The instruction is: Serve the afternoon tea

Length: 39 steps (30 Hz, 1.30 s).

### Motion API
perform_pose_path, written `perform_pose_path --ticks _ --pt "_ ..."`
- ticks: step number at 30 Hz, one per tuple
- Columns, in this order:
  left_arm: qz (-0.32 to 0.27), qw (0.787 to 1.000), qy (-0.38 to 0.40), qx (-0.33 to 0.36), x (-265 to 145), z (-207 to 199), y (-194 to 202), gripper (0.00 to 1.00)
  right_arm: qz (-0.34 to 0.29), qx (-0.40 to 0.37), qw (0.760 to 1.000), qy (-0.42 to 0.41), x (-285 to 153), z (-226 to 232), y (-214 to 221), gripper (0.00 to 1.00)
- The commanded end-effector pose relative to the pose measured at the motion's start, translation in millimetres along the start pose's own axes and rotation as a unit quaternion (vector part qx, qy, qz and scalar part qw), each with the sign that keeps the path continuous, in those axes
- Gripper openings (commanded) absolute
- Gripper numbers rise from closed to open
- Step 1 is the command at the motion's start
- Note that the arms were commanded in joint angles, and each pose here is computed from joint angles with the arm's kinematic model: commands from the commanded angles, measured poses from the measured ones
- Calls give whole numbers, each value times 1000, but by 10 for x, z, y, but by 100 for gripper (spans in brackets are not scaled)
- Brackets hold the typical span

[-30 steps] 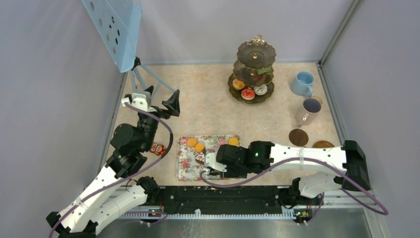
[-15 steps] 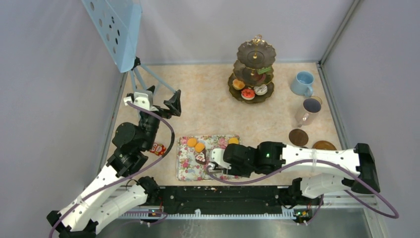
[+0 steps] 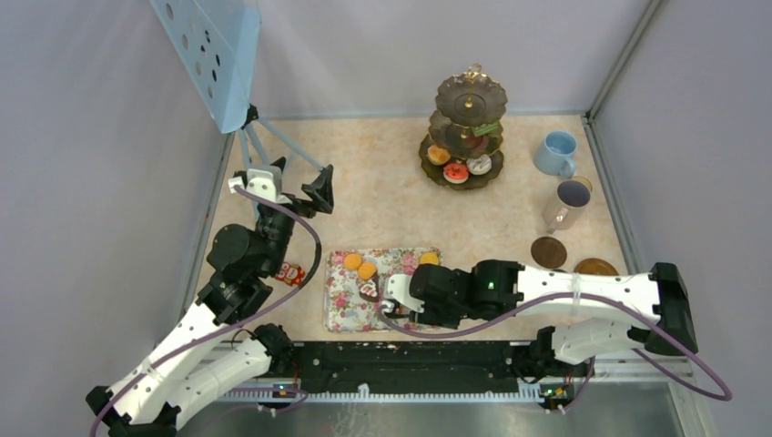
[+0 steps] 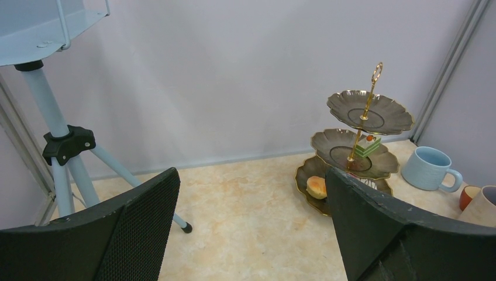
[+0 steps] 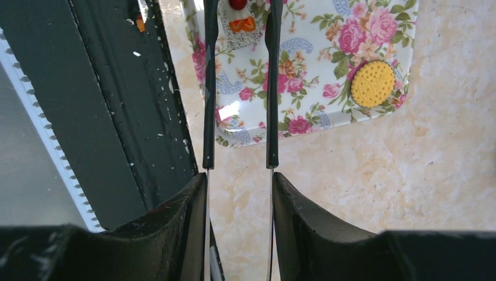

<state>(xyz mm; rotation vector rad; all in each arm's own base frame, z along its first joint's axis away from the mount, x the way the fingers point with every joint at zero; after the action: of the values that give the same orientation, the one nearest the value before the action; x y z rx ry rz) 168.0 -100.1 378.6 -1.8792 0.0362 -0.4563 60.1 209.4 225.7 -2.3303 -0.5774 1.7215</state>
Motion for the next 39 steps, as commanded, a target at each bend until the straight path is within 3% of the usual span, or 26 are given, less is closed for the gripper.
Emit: perform_pose_path --ticks 1,13,19,23,27,31,39 --pt "-15 1000 6 -13 14 -21 -61 99 -31 -15 999 -16 11 26 -87 35" --pt "-13 1000 6 -11 21 -21 -47 99 -13 -36 999 -16 237 31 -109 46" --pt "-14 1000 3 -10 22 -17 -52 99 -1 -41 999 -8 298 17 -116 46" --pt "-13 1000 4 -10 25 -18 -48 99 2 -35 999 -3 314 19 -113 38" --pt "-13 1000 4 -9 24 -18 -47 99 2 -27 1000 4 296 14 -102 15" --pt "-14 1000 4 -10 21 -18 -52 99 -1 -13 1000 17 248 5 -82 0" --pt "-11 1000 8 -11 29 -28 -37 99 -1 -7 1000 4 275 39 -79 0"
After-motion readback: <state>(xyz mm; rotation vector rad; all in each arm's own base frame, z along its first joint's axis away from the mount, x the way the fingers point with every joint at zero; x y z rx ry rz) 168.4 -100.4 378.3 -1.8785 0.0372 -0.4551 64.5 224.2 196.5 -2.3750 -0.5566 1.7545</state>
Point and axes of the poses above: each gripper's point midway between its finger pads, its own x axis out along the fingers, its own z axis along the line the jaws close on, y = z × x, the point moved 10 cm from there along -x, back along the fingers, and after that the axes turned 13 degrees about -x, right-handed, at the moved point
